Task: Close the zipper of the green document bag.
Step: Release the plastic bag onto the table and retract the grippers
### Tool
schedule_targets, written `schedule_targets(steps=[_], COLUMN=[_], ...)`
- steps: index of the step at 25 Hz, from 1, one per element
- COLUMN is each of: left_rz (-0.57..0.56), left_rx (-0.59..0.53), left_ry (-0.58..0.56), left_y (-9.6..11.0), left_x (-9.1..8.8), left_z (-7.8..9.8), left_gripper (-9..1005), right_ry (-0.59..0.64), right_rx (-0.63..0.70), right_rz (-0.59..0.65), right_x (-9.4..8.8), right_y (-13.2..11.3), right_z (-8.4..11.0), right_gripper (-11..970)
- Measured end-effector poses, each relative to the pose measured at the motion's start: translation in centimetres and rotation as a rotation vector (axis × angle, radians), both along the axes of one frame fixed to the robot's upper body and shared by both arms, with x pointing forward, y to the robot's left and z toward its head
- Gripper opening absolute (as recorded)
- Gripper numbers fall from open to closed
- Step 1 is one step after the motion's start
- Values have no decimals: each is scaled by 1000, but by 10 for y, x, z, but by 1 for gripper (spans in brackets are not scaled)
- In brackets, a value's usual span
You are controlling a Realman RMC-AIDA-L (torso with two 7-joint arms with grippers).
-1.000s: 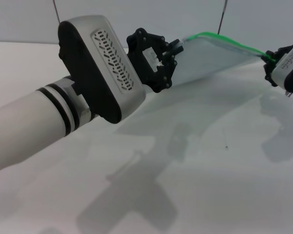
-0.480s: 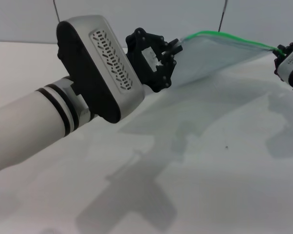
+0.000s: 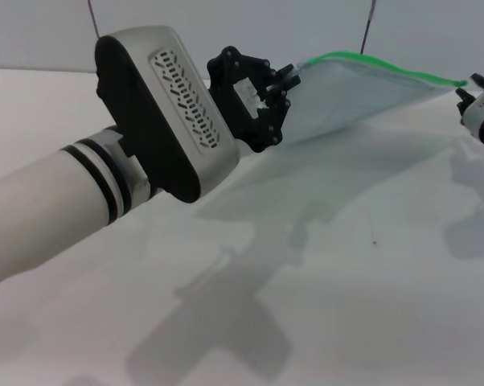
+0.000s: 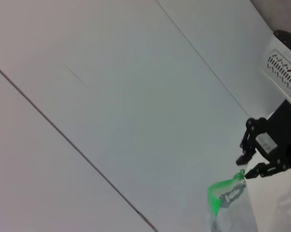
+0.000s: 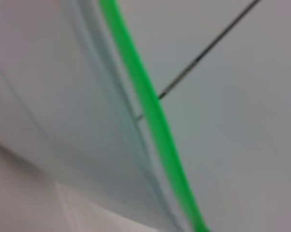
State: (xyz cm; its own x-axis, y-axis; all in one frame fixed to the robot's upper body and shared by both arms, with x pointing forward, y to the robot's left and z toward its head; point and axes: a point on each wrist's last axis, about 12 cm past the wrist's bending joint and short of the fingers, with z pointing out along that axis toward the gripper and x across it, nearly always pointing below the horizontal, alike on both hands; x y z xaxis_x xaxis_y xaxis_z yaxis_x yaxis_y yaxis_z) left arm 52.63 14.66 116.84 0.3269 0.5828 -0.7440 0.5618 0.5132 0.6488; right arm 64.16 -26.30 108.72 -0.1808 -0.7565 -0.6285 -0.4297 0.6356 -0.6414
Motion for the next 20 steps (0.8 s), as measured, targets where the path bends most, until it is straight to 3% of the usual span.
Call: schedule_targets(steps=[6,8,14,20], left_rz=[-4,-2,13,212], left_rx=[-12,-25,-75,-181], left_ry=[11,23,47,-2], left_y=[-4,-4,-4,14], left_x=[3,3,7,24], left_z=[-1,-1,2,-5], left_gripper=[78,99,260,522], right_ry=[-43,-53,-142,-328], right_rx=[-16,-12,70,310], right_rz=[-51,-53,-92,-158], right_x=[-7,-9,-22,-40], right_y=[1,6,17,46], right_z=[-5,-7,0,17], right_gripper=[183,384,544,544])
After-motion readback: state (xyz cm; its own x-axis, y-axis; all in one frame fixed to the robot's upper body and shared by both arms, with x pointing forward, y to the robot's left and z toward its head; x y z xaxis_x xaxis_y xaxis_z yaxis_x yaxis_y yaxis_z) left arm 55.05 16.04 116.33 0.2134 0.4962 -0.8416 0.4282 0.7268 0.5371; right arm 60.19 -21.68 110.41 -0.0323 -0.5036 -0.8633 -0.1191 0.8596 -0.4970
